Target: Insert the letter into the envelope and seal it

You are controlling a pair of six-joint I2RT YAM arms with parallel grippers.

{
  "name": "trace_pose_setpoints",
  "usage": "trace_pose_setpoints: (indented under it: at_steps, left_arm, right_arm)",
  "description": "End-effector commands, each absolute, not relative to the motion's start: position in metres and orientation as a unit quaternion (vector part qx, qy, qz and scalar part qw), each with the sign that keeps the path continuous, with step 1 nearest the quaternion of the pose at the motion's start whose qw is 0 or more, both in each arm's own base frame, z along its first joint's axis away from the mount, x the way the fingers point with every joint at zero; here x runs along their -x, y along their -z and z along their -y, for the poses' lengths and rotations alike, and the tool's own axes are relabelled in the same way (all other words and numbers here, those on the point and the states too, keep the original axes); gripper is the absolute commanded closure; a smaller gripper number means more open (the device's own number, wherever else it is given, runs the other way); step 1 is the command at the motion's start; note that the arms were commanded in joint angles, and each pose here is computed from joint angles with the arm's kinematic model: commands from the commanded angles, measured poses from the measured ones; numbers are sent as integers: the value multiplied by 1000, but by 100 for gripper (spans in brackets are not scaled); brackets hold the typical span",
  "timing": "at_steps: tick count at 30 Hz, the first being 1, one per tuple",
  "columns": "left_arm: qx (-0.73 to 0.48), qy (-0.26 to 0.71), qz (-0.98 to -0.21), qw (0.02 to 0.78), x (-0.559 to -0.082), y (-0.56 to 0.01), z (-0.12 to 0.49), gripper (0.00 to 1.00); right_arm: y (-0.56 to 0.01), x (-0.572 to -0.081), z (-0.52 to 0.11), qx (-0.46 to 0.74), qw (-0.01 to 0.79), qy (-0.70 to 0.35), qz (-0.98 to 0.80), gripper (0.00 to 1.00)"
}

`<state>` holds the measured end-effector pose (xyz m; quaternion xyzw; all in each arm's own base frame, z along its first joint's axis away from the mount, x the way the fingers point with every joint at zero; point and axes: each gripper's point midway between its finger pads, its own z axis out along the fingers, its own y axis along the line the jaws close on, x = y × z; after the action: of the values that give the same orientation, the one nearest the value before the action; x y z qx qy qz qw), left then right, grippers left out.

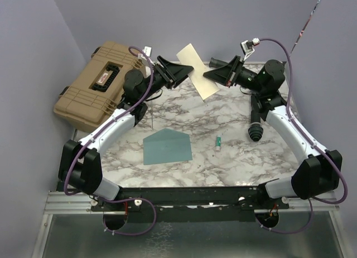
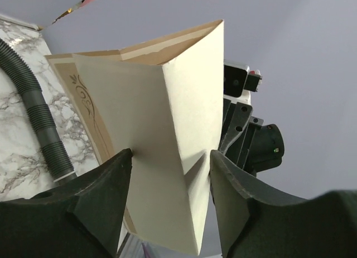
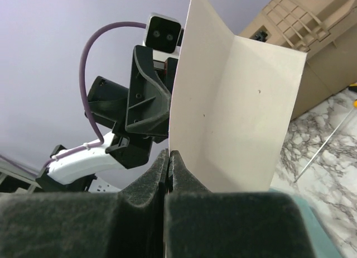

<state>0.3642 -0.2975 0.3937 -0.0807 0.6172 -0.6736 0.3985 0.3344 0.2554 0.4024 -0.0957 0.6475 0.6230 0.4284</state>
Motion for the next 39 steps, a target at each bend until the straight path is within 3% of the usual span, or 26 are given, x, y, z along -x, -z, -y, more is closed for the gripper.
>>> trace_pose_setpoints:
  at_steps: [1, 6, 23, 33, 36, 37, 39]
  left_arm:
    - [84, 680, -612, 394, -364, -389, 301, 38]
    - [82, 685, -614, 384, -363, -388, 305, 35]
    - [101, 707, -580, 391, -366, -406, 302, 51]
    - [105, 699, -584, 399, -366, -398, 299, 75]
    - [103, 697, -584, 403, -366, -398, 299, 90]
    - [101, 696, -584, 405, -366, -398, 299, 97]
    - [95, 693, -585, 410, -365, -398, 299, 100]
  right_arm:
    - [-406, -325, -263, 99, 393, -669, -623, 100]
    - [-405, -327, -265, 81, 372, -683, -624, 99]
    - [-357, -342, -274, 2, 290, -661, -692, 99]
    - [-360, -341, -274, 5, 298, -660, -690, 99]
    - [-363, -338, -273, 16, 304, -658, -689, 99]
    - [-364, -336, -273, 23, 309, -655, -689, 97]
    - [-368, -332, -270, 40, 327, -644, -690, 82]
